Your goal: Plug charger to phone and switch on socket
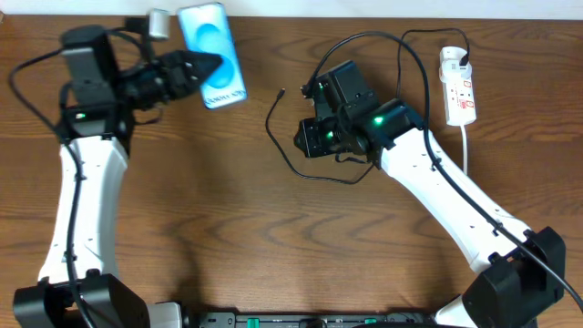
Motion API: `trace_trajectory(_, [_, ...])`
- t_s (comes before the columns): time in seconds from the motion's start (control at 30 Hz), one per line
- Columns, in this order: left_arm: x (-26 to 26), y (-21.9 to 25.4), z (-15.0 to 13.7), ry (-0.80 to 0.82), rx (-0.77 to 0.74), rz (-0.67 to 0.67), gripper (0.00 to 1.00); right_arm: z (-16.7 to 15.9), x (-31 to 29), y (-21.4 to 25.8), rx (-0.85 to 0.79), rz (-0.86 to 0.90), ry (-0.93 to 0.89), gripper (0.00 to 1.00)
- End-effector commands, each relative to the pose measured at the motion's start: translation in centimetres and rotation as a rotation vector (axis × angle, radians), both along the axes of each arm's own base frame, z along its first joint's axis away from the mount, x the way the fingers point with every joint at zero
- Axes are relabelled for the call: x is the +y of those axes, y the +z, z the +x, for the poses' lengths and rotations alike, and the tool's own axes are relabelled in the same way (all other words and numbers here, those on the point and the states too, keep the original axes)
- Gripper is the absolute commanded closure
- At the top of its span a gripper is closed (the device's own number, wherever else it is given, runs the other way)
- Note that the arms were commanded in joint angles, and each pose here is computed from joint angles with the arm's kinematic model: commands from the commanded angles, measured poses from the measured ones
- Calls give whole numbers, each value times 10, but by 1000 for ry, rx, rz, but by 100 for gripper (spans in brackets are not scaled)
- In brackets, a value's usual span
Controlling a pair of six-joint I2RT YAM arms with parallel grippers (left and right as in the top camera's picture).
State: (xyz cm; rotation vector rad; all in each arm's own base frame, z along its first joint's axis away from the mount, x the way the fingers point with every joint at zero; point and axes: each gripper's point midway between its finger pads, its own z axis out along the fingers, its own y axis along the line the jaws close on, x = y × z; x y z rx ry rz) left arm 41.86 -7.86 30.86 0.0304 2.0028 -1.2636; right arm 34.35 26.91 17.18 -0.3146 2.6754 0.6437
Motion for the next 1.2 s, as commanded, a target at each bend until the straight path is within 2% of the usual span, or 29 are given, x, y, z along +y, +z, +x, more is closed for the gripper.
trace_trajectory(0.0, [24,16,3,67,0,-23,93,19,-5,-26,28,-40,-133,40])
trace_trajectory(0.03, [27,15,3,74,8,-26,93,25,-1,-31,32,-25,-155,36])
trace_trajectory(0.3, [29,8,0,80,48,-32,93,75,18,-62,46,57,-317,29])
trace_trajectory(0.63, [28,0,-5,80,107,-44,92,137,50,-115,111,95,-424,36])
trace_trajectory(0.9, [28,-2,-6,80,123,-47,93,156,50,-159,155,78,-568,40])
trace_trajectory(1.17, [28,-2,-6,80,124,-48,93,166,52,-171,149,113,-660,43])
